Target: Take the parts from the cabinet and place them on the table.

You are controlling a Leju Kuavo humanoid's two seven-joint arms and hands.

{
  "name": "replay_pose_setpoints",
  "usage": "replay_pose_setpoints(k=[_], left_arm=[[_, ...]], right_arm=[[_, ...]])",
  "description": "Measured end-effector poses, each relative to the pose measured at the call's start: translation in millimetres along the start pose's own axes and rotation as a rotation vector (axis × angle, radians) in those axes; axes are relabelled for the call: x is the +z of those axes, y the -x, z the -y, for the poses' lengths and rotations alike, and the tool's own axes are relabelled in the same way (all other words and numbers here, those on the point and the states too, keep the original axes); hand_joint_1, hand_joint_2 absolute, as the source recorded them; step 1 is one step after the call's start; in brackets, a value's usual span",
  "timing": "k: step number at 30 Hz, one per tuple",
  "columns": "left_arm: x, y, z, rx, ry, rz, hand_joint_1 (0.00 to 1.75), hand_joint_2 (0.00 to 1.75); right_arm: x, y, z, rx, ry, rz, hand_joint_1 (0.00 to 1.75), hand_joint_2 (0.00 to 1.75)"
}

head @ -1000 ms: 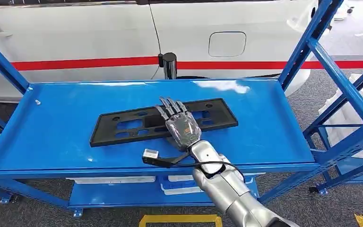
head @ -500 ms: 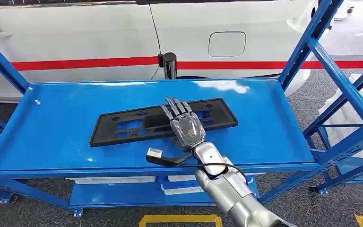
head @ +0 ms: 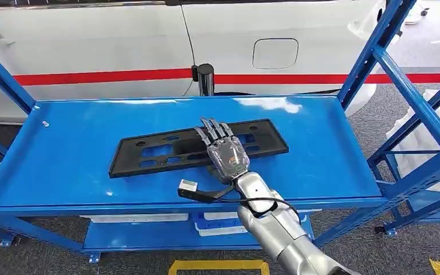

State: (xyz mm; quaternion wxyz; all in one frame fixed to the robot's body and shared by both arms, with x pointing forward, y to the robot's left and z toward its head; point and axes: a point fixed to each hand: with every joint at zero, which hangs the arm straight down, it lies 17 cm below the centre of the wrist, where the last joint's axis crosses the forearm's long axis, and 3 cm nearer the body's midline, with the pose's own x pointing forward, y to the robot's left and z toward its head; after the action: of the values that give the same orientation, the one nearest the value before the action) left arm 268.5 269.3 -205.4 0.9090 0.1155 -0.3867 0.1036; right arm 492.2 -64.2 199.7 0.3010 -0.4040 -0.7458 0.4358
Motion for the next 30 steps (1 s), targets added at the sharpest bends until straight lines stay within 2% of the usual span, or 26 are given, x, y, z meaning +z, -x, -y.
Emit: replay_pose_setpoints(k=[14, 30], left_arm=[[0.5, -2.5, 3.4, -0.018, 0.011, 0.014, 0.00, 1.75], [-1.0, -5.8, 0.3, -0.023, -0.004, 0.025, 0.00, 1.75]], right_arm=[[2.7, -1.6, -0.5, -0.005, 0.000, 0.014, 0.00, 1.75], [1.0, 2.2, 4.7, -0.111, 0.024, -0.007, 0.00, 1.75]])
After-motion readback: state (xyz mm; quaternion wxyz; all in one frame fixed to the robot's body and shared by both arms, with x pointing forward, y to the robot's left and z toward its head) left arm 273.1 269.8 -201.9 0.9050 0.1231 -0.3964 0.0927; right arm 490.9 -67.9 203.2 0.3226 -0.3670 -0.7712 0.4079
